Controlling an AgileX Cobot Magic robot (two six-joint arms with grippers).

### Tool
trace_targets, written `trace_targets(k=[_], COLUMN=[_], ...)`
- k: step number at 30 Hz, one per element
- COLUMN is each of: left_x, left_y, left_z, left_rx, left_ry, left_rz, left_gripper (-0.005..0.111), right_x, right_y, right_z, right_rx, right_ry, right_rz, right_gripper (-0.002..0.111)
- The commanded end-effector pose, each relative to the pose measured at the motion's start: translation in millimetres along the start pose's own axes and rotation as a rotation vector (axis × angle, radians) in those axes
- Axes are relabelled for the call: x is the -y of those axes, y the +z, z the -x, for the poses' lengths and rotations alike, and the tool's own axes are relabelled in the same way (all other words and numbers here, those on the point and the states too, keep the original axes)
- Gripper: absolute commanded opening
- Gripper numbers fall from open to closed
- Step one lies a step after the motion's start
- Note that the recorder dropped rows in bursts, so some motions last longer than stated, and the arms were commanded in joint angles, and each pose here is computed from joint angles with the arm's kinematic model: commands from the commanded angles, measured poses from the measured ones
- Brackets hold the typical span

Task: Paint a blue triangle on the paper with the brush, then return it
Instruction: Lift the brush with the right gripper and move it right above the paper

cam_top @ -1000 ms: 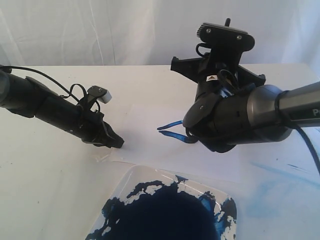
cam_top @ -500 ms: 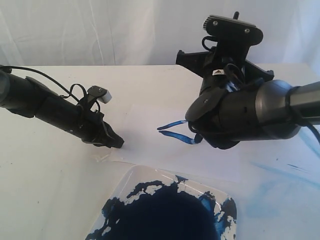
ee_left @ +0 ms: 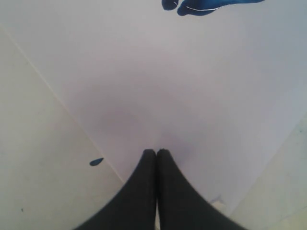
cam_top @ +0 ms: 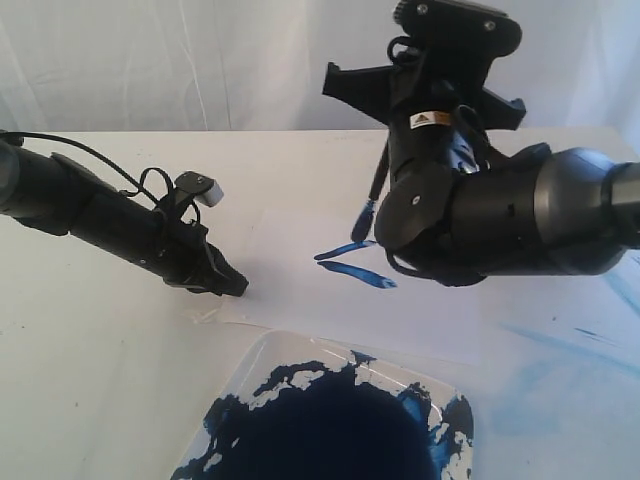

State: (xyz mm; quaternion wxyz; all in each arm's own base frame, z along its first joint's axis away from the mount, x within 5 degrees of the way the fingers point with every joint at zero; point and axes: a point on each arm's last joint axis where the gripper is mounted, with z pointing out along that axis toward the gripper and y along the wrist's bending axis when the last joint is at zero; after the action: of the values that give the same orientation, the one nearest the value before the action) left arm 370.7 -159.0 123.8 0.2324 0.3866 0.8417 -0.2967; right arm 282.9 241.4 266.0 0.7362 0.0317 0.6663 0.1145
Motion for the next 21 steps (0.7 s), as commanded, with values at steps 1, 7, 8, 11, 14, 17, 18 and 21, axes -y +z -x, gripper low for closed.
trace_targets(k=[1, 7, 8, 11, 14, 17, 18, 21], left_x=[1.8, 1.8, 1.8, 1.8, 1.8, 2.1, 2.3, 2.3], left_y=[0, 0, 0, 0, 0, 0, 0, 0], left_z=[0, 0, 0, 0, 0, -1, -1, -1], left_rx=[-0.001, -0.001, -0.001, -0.001, -0.001, -0.001, -0.002, -0.002], left_ry=[0.002, 0.002, 0.002, 0.002, 0.002, 0.002, 0.002, 0.002], left_rz=[0.002, 0.002, 0.002, 0.002, 0.002, -0.001, -0.003, -0.003], left_gripper=[0.000, 0.000, 0.000, 0.000, 0.000, 0.000, 0.000, 0.000], right_x=[-20, -24, -24, -23, -24, -25, -24, -24], right_y=[2, 7, 7, 8, 9, 10, 10, 11], right_z=[-6, -25, -26, -28, -29, -33, -33, -38], right_rx=[0.066, 0.034, 0.029, 0.031, 0.032, 0.033, 0.037, 0.026], right_ry=[-0.048, -0.037, -0.011, 0.005, 0.004, -0.001, 0.000, -0.002], right_rz=[0.193, 0.193, 0.194, 0.191, 0.190, 0.186, 0.185, 0.175], right_gripper=[0.000, 0.000, 0.000, 0.000, 0.000, 0.000, 0.000, 0.000])
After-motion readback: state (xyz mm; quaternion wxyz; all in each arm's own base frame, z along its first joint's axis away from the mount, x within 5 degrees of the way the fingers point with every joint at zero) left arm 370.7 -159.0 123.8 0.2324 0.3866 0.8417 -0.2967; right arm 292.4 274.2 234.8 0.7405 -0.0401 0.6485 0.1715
